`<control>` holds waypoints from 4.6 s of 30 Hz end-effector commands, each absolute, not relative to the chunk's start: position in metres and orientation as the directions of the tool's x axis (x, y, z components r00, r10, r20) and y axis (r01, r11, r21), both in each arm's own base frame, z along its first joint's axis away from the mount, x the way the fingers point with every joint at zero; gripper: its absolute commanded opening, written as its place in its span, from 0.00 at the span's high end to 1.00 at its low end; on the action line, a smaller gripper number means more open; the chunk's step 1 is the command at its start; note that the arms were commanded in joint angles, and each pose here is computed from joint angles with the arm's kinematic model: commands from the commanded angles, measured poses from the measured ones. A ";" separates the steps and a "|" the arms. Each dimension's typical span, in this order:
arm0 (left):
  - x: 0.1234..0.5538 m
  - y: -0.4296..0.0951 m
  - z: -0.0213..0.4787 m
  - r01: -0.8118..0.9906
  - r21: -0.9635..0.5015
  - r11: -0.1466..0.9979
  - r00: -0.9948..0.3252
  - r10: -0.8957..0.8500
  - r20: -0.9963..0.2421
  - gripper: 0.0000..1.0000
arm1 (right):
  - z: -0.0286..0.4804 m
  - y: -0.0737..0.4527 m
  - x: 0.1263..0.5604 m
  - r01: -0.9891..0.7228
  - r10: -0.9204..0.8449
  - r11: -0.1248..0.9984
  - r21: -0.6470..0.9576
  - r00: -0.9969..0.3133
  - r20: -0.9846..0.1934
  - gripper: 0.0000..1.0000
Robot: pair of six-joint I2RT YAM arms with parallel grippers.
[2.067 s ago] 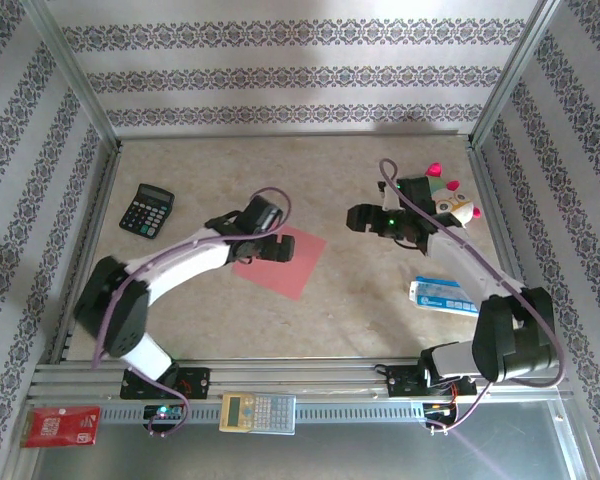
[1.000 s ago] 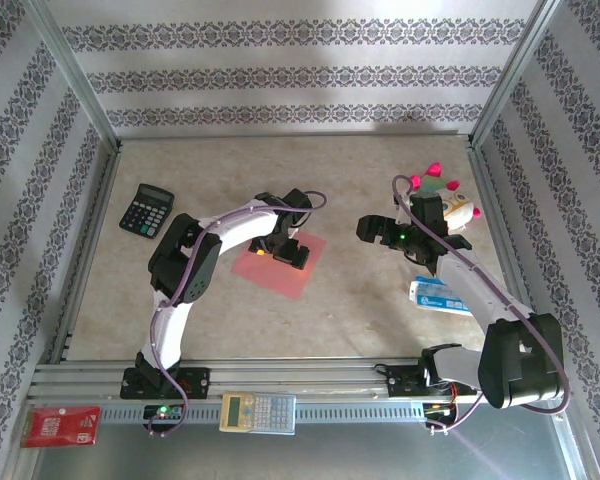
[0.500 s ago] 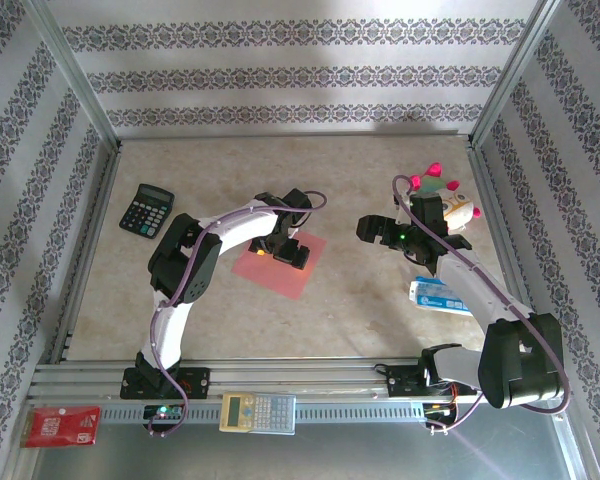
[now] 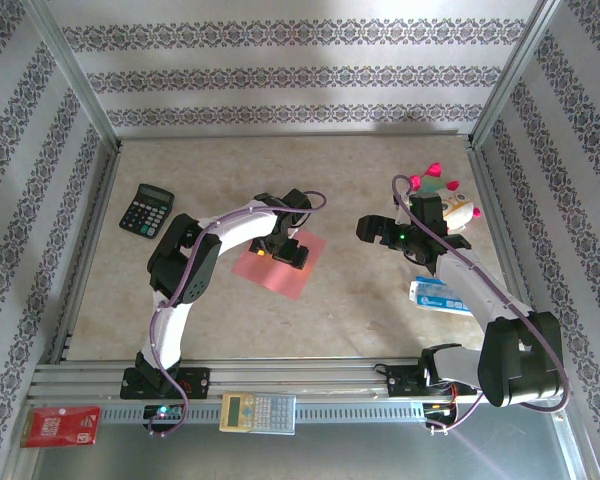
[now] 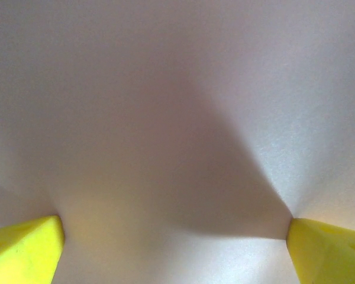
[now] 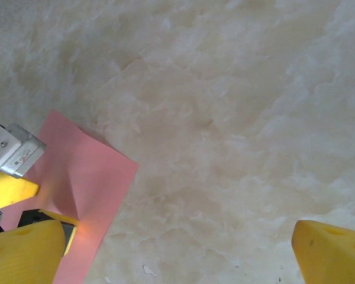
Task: Fold a paper plane with a square sheet of paper (pick it up from the middle)
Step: First fold the square sheet of paper in half at the center of the table, then first fold in half a square sheet of paper at the center of the table.
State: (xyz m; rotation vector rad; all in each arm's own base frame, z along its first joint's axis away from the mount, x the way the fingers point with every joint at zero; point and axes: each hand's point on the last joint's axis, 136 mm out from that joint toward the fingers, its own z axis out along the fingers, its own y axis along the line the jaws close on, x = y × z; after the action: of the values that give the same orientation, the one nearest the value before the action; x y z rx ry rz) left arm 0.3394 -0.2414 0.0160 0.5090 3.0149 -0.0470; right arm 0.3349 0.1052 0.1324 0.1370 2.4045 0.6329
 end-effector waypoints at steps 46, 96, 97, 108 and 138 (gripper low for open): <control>0.295 -0.311 0.101 0.146 -0.859 0.491 -0.978 -0.060 -0.201 0.75 | 0.165 0.128 0.317 -0.161 0.233 0.836 0.525 -0.762 -0.604 0.02; 0.282 -0.233 -0.020 0.180 -0.158 0.971 -0.979 0.161 -0.126 0.53 | 0.086 0.187 0.315 -0.174 0.075 0.849 0.500 -0.895 -0.439 0.02; 0.282 -0.231 -0.021 0.183 -0.140 0.973 -0.978 0.166 -0.125 0.53 | 0.085 0.186 0.315 -0.170 0.078 0.848 0.501 -0.897 -0.435 0.02; 0.275 -0.235 -0.028 0.220 -0.084 0.972 -0.970 0.208 -0.127 0.43 | 0.071 0.219 0.314 -0.049 0.204 0.731 0.681 -0.936 -0.286 0.26; 0.287 -0.277 0.011 0.306 -0.276 0.911 -0.932 0.228 -0.281 0.47 | 0.024 0.246 0.312 0.085 0.277 0.679 0.730 -0.950 -0.146 0.49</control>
State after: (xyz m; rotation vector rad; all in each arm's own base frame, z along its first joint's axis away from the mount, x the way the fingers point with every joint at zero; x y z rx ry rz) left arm 0.2920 -0.2770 0.0223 0.3429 2.8330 -0.4589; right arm 0.3115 0.2291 0.0283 0.3036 2.6851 1.0321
